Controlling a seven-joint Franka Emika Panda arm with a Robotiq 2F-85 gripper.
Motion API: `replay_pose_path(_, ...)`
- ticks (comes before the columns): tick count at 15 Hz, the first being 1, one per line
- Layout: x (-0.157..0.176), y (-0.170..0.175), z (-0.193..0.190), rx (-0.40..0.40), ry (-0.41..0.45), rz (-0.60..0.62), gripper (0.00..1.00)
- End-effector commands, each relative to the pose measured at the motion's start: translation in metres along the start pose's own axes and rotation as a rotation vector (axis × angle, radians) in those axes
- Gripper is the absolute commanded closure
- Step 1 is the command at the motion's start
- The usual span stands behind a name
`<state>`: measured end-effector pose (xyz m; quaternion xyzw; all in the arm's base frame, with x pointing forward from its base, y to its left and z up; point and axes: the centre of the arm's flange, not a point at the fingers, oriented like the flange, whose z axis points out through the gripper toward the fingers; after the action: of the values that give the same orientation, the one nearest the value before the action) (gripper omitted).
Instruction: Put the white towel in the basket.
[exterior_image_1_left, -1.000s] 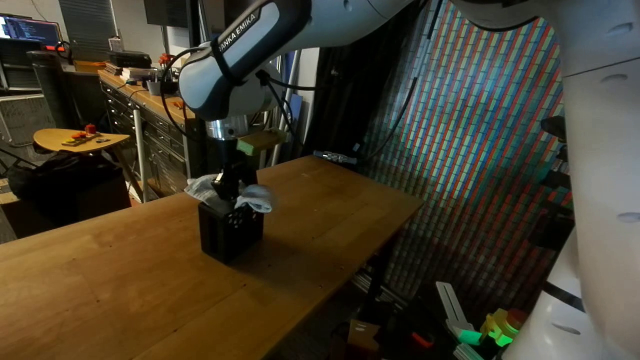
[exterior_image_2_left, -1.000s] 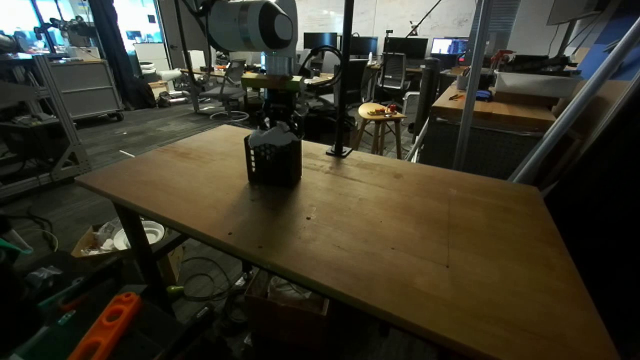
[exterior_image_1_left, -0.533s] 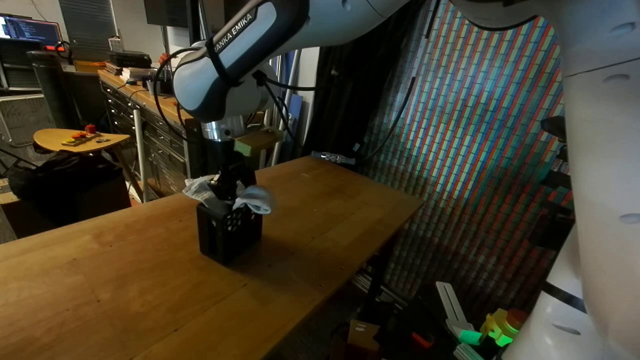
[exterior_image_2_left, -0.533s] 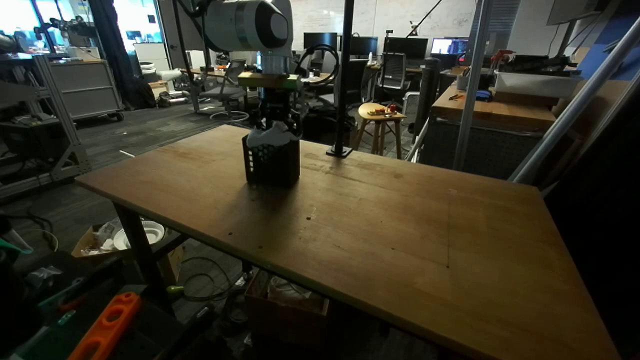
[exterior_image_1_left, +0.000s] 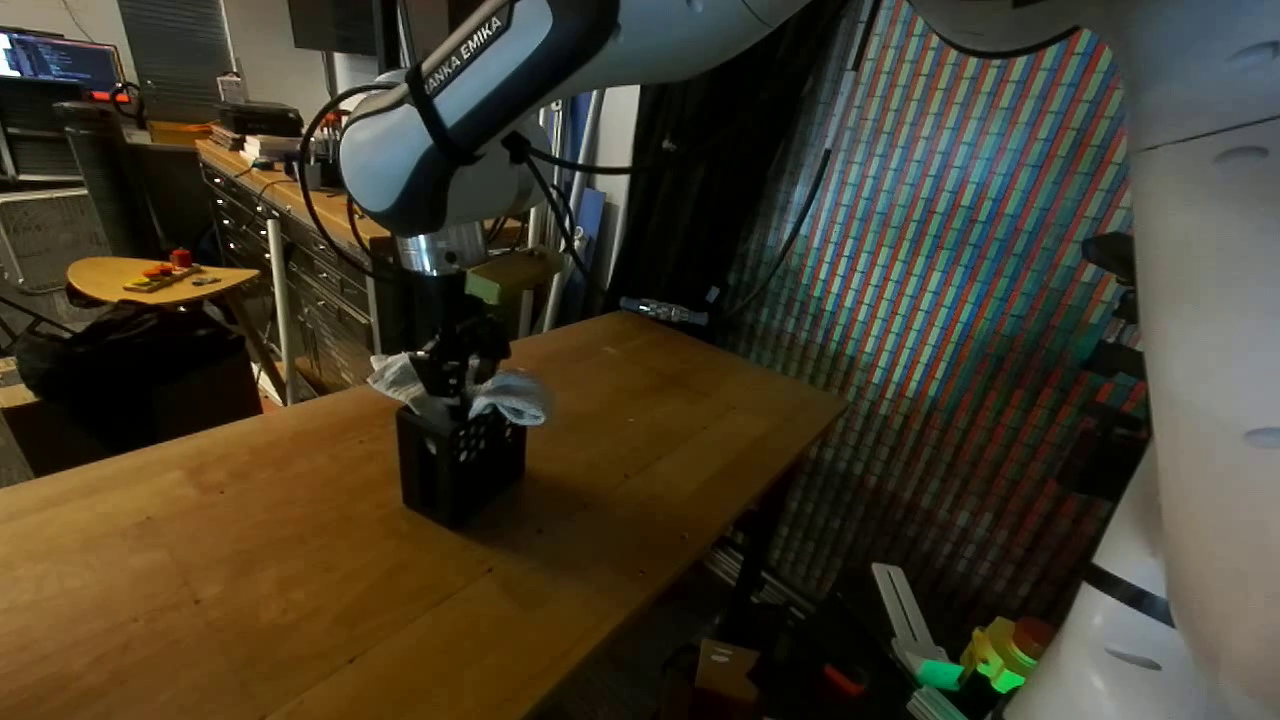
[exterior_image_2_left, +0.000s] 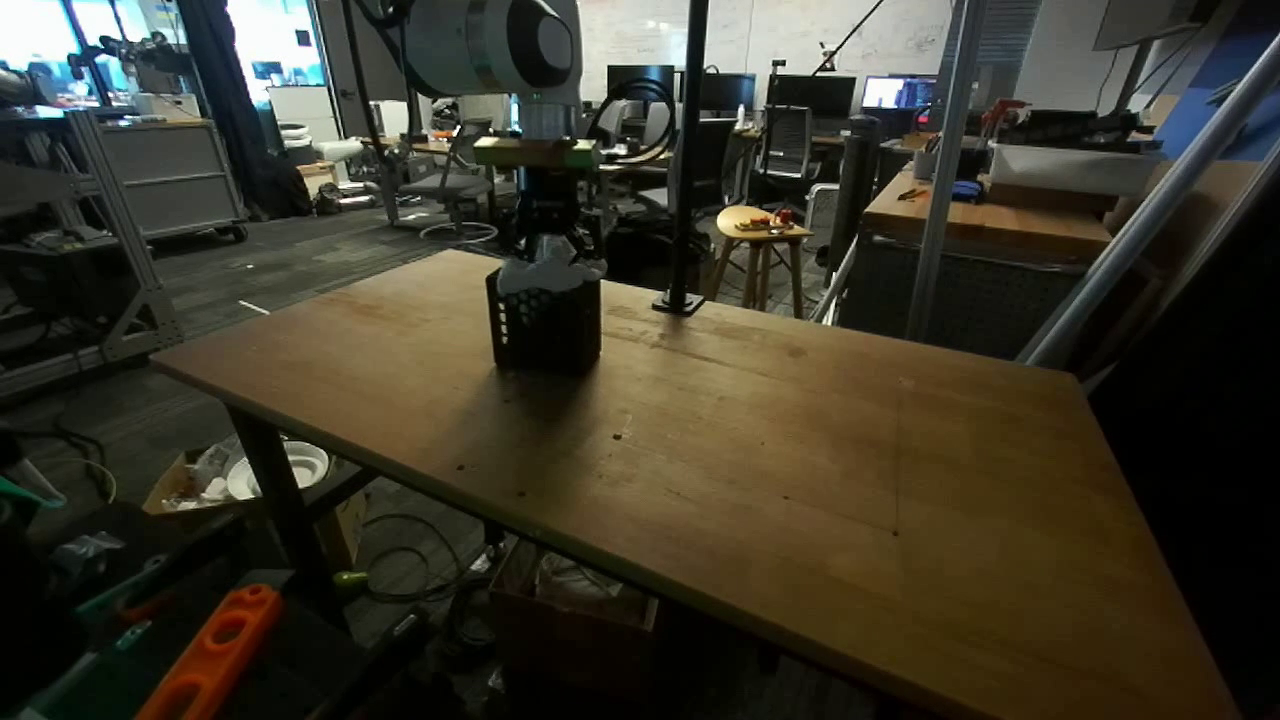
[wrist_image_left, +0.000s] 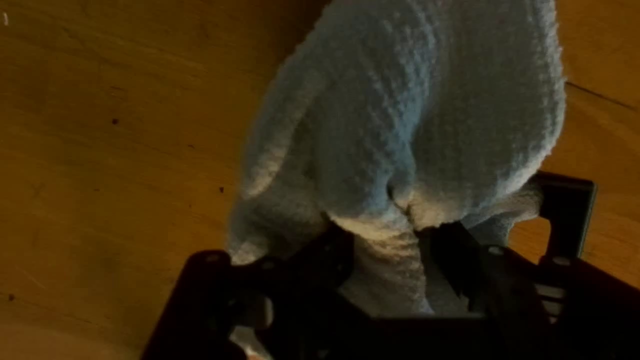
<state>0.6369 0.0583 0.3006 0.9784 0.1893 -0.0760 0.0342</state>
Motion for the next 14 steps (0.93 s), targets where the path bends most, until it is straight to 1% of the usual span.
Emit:
replay_pose_path(1,-0.002,0.006,-0.037,-0.056,0.003,0.003,0.55)
replay_pose_path(2,-0.002,0.008,-0.044,-0.068,0.005,0.002,0.60)
replay_pose_path(7,-0.006,0.011,-0.076,-0.123,0.010,-0.003,0.43)
replay_pose_path(8,-0.006,0.011,-0.079,-0.128,0.012,-0.003,0.35)
replay_pose_path(9,-0.007,0.010,-0.081,-0.132,0.013,-0.003,0.39)
replay_pose_path(10,-0.007,0.009,-0.082,-0.137,0.016,-0.001,0.49)
replay_pose_path(11,-0.007,0.008,-0.082,-0.140,0.021,0.000,0.64)
replay_pose_path(12,-0.008,0.006,-0.083,-0.141,0.024,0.001,0.65)
replay_pose_path(14,-0.006,0.003,-0.078,-0.134,0.031,0.000,0.79)
